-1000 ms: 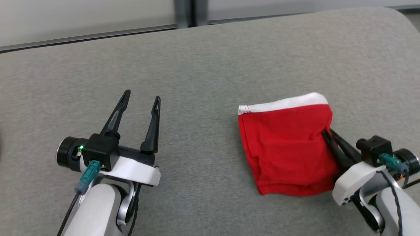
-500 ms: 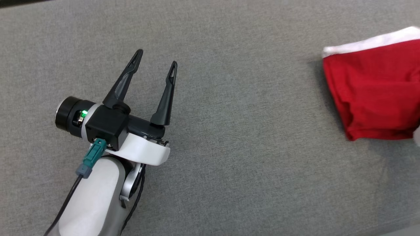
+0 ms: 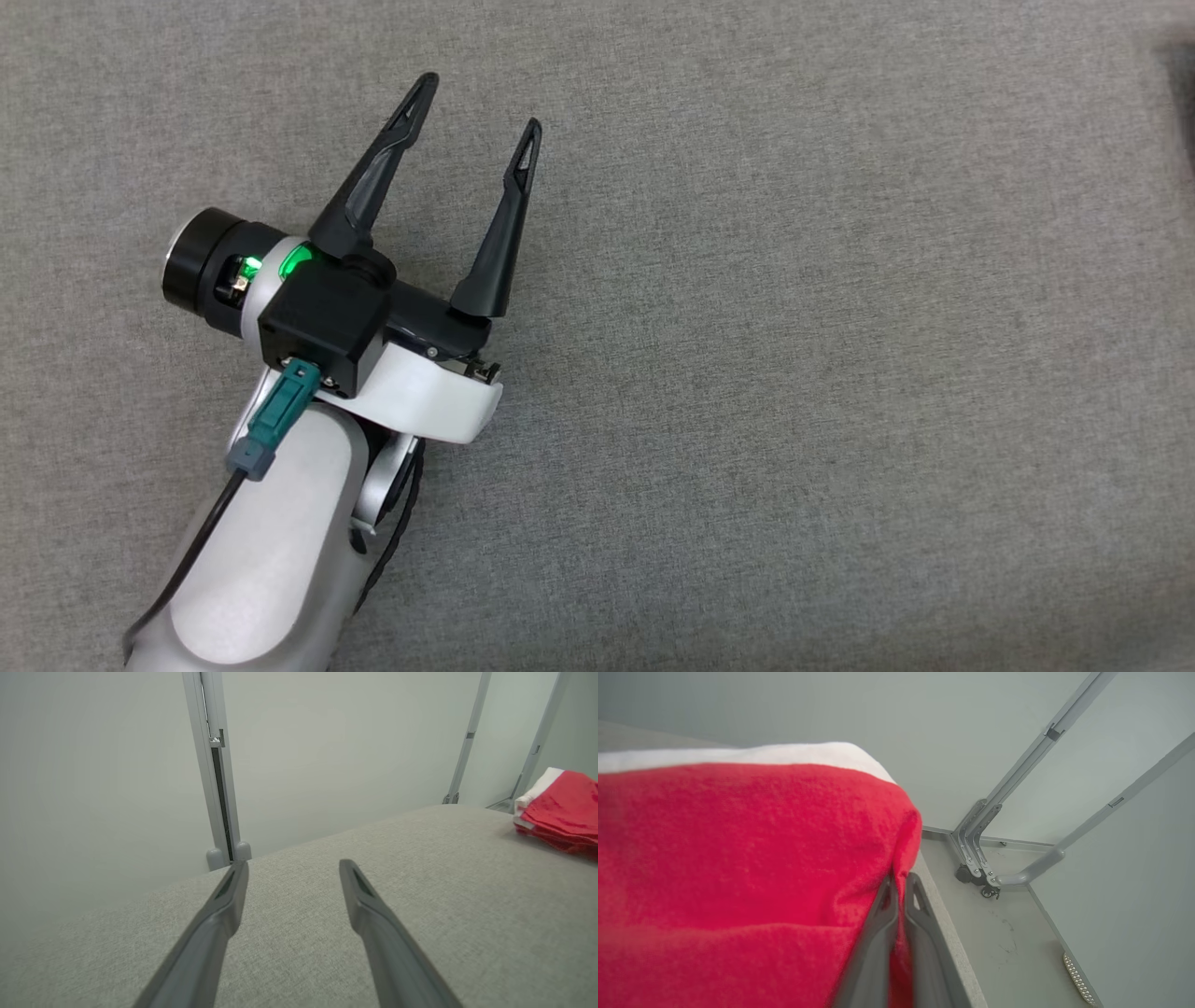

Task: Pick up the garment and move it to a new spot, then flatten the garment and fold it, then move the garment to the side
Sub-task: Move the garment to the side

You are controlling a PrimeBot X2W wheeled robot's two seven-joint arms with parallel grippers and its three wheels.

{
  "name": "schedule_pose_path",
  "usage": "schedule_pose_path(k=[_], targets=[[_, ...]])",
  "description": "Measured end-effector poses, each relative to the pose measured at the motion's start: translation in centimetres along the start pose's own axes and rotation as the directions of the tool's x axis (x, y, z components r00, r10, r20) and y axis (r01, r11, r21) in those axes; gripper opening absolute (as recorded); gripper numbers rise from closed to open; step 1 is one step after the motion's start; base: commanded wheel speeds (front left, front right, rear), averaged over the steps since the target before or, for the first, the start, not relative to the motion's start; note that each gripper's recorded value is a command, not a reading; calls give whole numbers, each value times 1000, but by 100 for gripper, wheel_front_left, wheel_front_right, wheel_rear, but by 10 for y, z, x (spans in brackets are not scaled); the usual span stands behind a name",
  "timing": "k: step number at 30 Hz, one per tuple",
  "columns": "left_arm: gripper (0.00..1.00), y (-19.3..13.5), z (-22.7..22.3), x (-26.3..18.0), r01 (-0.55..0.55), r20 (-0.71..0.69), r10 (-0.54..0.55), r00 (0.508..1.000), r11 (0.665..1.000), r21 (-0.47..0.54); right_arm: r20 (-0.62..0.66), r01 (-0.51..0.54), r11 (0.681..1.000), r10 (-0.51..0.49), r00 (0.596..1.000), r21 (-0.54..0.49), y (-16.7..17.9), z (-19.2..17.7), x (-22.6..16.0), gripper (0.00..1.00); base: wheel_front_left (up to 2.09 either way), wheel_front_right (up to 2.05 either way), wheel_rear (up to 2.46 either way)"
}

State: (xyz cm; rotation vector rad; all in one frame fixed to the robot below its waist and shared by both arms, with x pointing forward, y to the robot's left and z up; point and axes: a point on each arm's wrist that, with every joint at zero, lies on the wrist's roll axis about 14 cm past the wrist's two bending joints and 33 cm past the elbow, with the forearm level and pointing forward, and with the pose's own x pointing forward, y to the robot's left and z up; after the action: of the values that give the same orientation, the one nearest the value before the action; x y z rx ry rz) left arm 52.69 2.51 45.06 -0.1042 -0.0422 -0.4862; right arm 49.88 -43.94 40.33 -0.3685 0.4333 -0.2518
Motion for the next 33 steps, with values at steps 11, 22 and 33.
schedule_pose_path(k=[11,22,33], targets=[[100,-2,2,-1,7,-7,-7,1000,1000,19,-42,86,987,-81,996,133,-3,-24,-16,100,0,0,0],[100,-17,23,-28,-16,-9,16,1000,1000,0,191,7,952,-69,979,306,37,19,-86,100,0,0,0],[100,-4,45,-71,-132,2,132,991,991,3,379,-204,918,65,923,340,117,68,-151,100,0,0,0]])
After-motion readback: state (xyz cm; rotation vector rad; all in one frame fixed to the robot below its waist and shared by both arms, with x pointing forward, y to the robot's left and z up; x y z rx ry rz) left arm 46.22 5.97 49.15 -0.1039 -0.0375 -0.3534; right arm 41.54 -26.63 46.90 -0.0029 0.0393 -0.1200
